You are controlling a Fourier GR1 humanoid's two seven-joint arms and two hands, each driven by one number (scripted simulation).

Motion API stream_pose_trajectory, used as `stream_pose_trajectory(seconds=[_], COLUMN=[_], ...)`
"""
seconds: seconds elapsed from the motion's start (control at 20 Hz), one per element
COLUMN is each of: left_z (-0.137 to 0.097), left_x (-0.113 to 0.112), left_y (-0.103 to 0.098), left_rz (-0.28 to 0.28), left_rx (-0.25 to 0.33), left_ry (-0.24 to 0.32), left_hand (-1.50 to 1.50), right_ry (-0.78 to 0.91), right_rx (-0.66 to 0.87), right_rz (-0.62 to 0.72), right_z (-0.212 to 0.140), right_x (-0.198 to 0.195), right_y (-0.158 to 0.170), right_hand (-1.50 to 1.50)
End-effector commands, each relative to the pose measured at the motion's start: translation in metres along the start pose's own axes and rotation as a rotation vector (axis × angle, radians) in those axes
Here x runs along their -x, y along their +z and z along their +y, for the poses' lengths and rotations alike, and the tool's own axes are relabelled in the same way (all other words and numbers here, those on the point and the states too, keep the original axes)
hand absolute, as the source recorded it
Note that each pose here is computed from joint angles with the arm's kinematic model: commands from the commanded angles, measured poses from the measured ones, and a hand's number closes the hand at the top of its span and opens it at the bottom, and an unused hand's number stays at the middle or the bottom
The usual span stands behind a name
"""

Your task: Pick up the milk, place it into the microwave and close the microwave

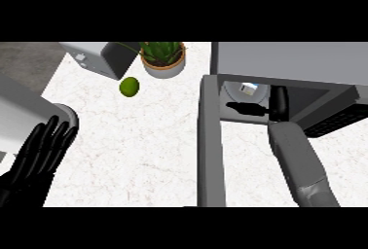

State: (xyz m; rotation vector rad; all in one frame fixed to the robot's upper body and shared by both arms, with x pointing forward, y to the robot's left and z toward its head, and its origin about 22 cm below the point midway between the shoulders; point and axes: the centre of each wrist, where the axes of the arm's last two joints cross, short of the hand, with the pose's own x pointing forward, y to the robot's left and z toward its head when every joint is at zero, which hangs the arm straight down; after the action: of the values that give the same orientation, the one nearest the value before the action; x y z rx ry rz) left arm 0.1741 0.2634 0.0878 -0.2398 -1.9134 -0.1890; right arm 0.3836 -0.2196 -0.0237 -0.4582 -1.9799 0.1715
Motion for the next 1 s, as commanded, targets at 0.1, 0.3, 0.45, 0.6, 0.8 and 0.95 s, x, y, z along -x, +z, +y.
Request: stream_pose_trajectory(seconds=[0.1, 0.3, 0.45, 0.6, 0.8, 0.95], left_z=[-0.012, -0.006, -0.012, -0.02, -0.029, -0.05], left_x=[0.011, 0.021, 0.023, 0.038, 0.051, 0.057], left_y=[-0.004, -0.02, -0.021, -0.012, -0.026, -0.038], left_rz=[0.039, 0.047, 0.07, 0.092, 0.13, 0.12], left_rx=[0.052, 0.074, 0.14, 0.232, 0.299, 0.302], left_ry=[0.02, 0.021, 0.006, 0.011, -0.002, -0.045], left_hand=[-1.5, -1.5, -1.5, -1.5, 1.5, 1.5], right_ry=[-0.136, -0.224, -0.265, -0.304, -0.301, -0.316], right_rx=[-0.077, -0.109, -0.101, -0.125, -0.124, -0.133], right_rz=[0.16, 0.169, 0.171, 0.17, 0.163, 0.135], right_z=[-0.003, 0.001, 0.022, 0.017, 0.022, -0.002], right_x=[-0.005, 0.016, 0.025, 0.027, 0.028, 0.041], right_y=[-0.035, -0.006, 0.024, 0.027, 0.041, 0.06], right_hand=[-1.5, -1.5, -1.5, -1.5, -1.5, -1.5])
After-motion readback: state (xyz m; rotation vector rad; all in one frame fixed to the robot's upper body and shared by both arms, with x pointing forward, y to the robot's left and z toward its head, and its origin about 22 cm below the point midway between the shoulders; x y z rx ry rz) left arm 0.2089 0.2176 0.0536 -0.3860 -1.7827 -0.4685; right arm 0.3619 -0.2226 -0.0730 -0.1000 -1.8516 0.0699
